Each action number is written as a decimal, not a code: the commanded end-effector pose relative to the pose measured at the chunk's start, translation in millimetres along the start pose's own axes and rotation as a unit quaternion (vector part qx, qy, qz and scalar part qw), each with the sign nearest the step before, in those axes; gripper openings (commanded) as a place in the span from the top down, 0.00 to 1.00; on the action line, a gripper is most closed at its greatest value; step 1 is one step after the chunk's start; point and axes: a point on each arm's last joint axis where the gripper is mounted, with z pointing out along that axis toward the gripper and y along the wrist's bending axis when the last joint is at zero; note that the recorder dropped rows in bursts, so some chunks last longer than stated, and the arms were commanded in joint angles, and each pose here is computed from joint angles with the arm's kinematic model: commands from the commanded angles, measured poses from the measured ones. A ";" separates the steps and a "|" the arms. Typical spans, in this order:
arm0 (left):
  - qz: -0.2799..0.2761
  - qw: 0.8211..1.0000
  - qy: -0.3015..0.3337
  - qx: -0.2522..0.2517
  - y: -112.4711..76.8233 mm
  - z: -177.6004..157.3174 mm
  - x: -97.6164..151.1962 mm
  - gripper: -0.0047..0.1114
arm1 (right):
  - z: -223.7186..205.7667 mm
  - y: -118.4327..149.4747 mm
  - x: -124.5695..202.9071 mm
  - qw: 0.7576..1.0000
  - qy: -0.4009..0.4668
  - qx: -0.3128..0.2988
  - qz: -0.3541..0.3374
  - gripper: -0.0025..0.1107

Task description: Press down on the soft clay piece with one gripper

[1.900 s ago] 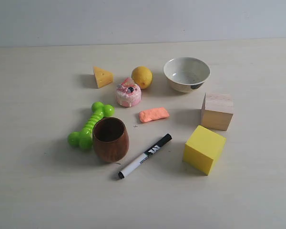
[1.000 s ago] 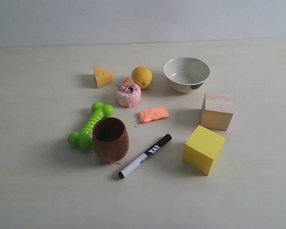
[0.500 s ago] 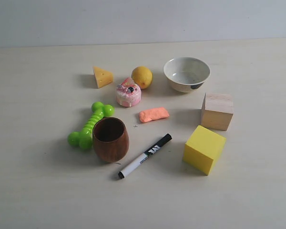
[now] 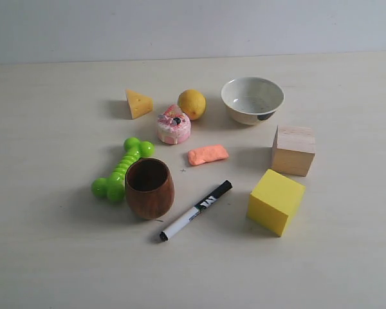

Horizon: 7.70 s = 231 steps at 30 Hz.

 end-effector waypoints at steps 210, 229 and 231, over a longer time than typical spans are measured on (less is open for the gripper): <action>-0.006 1.000 -0.009 0.002 -0.4 -0.7 -1.9 0.96 | 216.3 221.7 336.5 0.545 0.800 -0.047 -0.246 0.97; -0.006 1.000 -0.009 0.002 -0.4 -0.7 -1.9 0.96 | 225.7 236.5 307.5 0.571 0.785 -0.068 -0.232 0.97; -0.006 1.000 -0.009 0.002 -0.4 -0.7 -1.9 0.96 | 226.7 237.9 304.1 0.574 0.783 -0.070 -0.231 0.97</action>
